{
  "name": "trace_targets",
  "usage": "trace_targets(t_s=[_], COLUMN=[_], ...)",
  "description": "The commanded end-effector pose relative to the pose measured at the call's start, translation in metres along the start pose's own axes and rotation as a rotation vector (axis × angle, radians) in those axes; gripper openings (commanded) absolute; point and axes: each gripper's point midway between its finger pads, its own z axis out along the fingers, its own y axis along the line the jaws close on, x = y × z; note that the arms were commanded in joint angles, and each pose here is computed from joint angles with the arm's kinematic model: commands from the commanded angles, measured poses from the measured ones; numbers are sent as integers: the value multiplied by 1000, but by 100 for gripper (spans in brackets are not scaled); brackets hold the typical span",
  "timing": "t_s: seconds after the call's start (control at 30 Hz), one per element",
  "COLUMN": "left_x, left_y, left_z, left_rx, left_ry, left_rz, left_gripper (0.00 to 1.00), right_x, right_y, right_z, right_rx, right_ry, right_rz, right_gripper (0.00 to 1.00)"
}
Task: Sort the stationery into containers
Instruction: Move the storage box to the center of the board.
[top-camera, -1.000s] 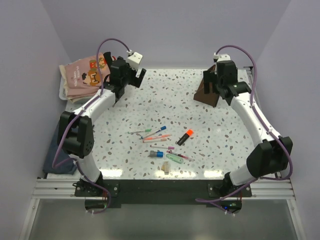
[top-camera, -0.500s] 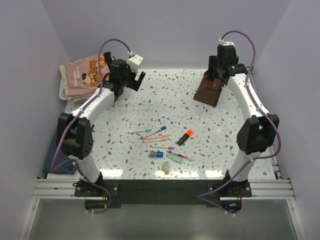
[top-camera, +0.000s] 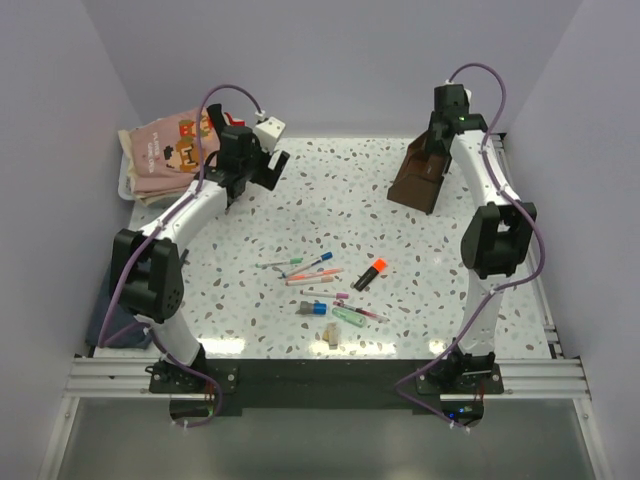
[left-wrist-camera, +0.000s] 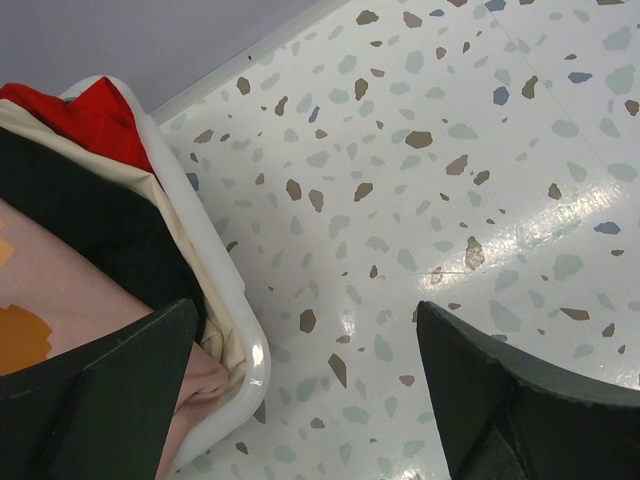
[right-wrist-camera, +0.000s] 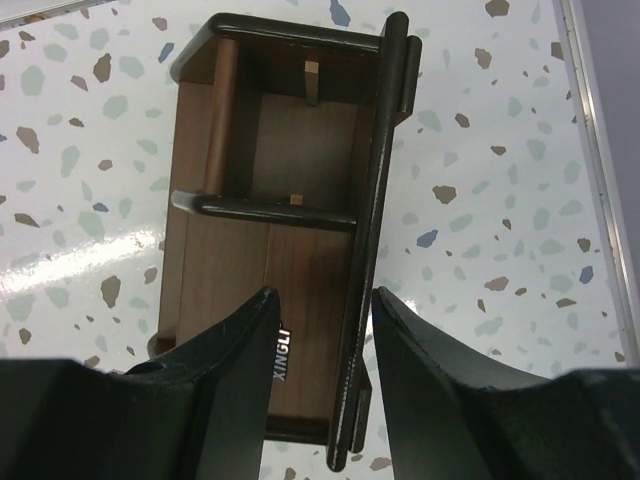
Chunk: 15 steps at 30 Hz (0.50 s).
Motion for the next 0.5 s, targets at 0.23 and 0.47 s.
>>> trace_targets(t_s=[0.23,0.47], left_x=[-14,-15], left_y=[0,1], left_z=[-7,-2], left_rx=[0,1], left_ry=[-42,-28], left_rz=[-14,-11], left_gripper=[96,96], right_x=[-4,19], right_y=[-7,-2], right_z=[13,24], right_rx=[6,-17], right_ry=[27,95], right_rz=[71,71], right_gripper=[44,30])
